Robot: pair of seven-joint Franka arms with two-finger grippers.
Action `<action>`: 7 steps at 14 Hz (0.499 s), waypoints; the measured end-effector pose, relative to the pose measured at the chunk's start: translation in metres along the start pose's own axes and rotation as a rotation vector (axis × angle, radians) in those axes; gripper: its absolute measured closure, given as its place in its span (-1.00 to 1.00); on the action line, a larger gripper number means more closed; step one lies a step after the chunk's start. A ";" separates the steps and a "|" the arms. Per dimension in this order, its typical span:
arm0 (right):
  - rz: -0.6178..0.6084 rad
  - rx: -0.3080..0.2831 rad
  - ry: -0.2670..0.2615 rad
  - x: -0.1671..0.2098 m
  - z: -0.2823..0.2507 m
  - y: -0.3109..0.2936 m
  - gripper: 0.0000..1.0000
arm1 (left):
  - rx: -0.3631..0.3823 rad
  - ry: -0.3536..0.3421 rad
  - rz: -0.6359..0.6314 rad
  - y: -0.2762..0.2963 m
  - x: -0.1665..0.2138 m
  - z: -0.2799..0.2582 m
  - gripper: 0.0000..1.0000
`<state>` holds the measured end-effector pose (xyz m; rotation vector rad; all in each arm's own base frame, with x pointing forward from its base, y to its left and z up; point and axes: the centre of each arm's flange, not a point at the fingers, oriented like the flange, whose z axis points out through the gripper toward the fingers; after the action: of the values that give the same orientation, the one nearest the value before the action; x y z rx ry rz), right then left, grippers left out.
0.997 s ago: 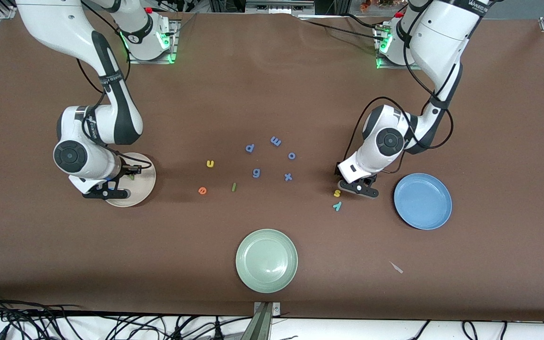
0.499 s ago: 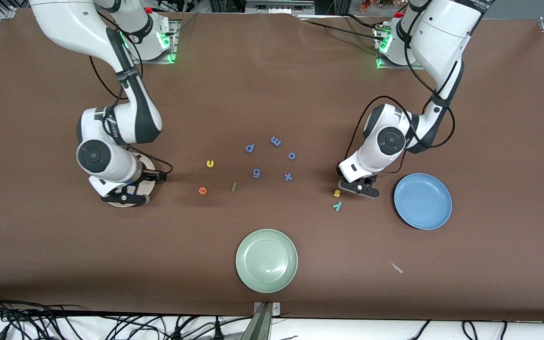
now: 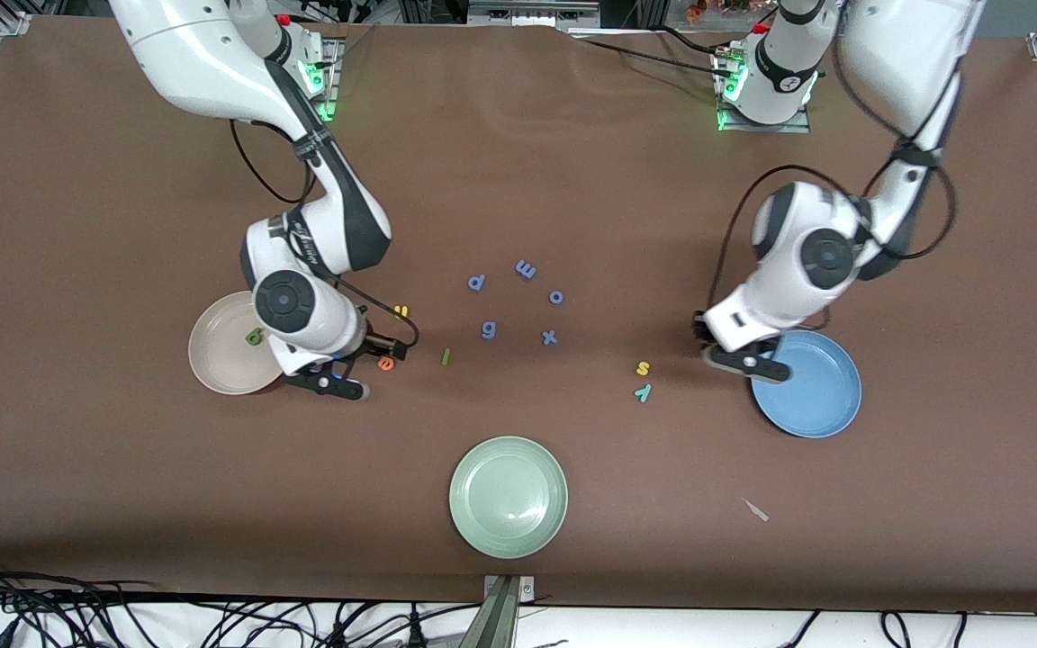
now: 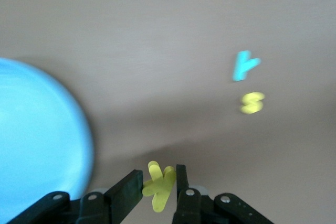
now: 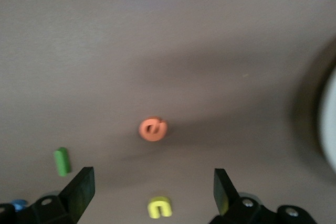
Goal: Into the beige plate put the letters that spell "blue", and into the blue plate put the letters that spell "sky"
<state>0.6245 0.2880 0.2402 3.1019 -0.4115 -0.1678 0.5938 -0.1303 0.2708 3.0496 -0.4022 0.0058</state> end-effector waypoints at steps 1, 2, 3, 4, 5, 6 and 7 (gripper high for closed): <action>0.028 0.001 0.000 -0.004 0.006 -0.012 -1.00 | 0.002 -0.004 0.015 -0.028 -0.007 -0.007 0.35; 0.054 0.003 0.003 -0.008 0.011 -0.026 -1.00 | 0.003 -0.009 0.024 -0.053 -0.014 -0.007 0.35; 0.075 0.006 0.007 -0.013 0.015 -0.042 -1.00 | 0.008 -0.020 0.028 -0.075 -0.021 -0.003 0.35; 0.091 0.008 0.011 -0.019 0.021 -0.057 -1.00 | 0.022 -0.038 0.033 -0.096 -0.029 0.004 0.35; 0.099 0.007 0.012 -0.024 0.027 -0.069 -1.00 | 0.036 -0.052 0.038 -0.115 -0.035 0.011 0.35; 0.104 0.004 0.010 -0.027 0.032 -0.075 -1.00 | 0.043 -0.058 0.042 -0.126 -0.038 0.017 0.35; 0.104 -0.001 0.007 -0.029 0.038 -0.077 -1.00 | 0.044 -0.060 0.045 -0.129 -0.039 0.022 0.35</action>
<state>0.6129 0.3702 0.2036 3.0699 -0.5709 -0.1566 0.5897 0.0023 0.2402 3.0895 -0.4817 -0.0763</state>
